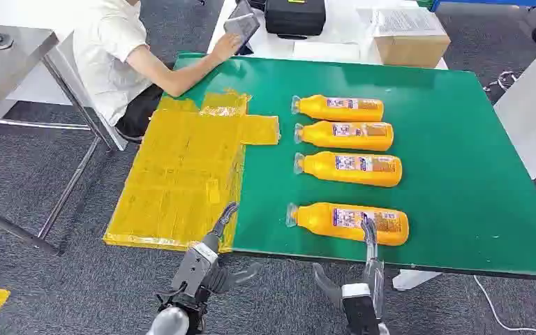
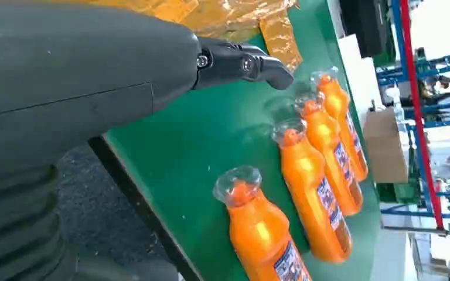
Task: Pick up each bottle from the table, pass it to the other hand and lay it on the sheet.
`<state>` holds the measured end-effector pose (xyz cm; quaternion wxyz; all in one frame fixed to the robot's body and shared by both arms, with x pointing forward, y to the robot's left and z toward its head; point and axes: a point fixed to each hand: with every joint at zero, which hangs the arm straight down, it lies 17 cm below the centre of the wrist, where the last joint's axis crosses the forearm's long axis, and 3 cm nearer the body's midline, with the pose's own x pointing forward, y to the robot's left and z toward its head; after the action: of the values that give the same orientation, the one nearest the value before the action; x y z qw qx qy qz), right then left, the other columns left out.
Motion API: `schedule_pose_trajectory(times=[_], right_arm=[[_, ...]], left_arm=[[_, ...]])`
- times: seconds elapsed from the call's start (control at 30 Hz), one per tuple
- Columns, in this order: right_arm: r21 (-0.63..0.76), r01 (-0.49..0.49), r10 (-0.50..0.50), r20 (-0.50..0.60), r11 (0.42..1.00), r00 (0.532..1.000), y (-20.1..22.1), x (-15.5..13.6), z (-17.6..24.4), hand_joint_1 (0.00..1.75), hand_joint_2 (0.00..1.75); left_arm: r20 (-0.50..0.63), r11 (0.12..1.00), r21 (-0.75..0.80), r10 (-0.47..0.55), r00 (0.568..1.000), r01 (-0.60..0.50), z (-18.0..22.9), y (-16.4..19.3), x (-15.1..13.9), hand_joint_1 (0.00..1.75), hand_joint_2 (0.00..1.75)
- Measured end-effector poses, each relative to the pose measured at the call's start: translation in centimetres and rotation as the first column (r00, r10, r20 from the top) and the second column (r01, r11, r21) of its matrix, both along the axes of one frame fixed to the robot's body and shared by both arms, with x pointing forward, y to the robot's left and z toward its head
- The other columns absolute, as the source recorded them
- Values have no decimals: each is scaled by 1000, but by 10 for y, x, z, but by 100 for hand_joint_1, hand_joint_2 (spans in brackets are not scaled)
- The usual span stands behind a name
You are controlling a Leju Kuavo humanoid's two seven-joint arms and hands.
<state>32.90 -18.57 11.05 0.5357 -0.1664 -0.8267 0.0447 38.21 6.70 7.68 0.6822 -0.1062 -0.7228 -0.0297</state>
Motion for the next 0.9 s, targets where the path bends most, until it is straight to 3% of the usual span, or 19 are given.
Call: schedule_pose_trajectory(times=[0.73,0.8,0.9], right_arm=[[-24,14,-14,9,1000,1000,2,-2,2,0,175],[-140,38,-33,39,989,999,5,-2,9,0,175],[-374,47,-13,92,926,996,13,-3,12,0,175]], left_arm=[[-7,1000,-19,22,1000,-22,-3,4,-2,0,175],[-7,999,-35,33,999,-33,-3,6,-2,0,175],[-8,998,-46,32,999,-32,-4,5,-2,0,175]])
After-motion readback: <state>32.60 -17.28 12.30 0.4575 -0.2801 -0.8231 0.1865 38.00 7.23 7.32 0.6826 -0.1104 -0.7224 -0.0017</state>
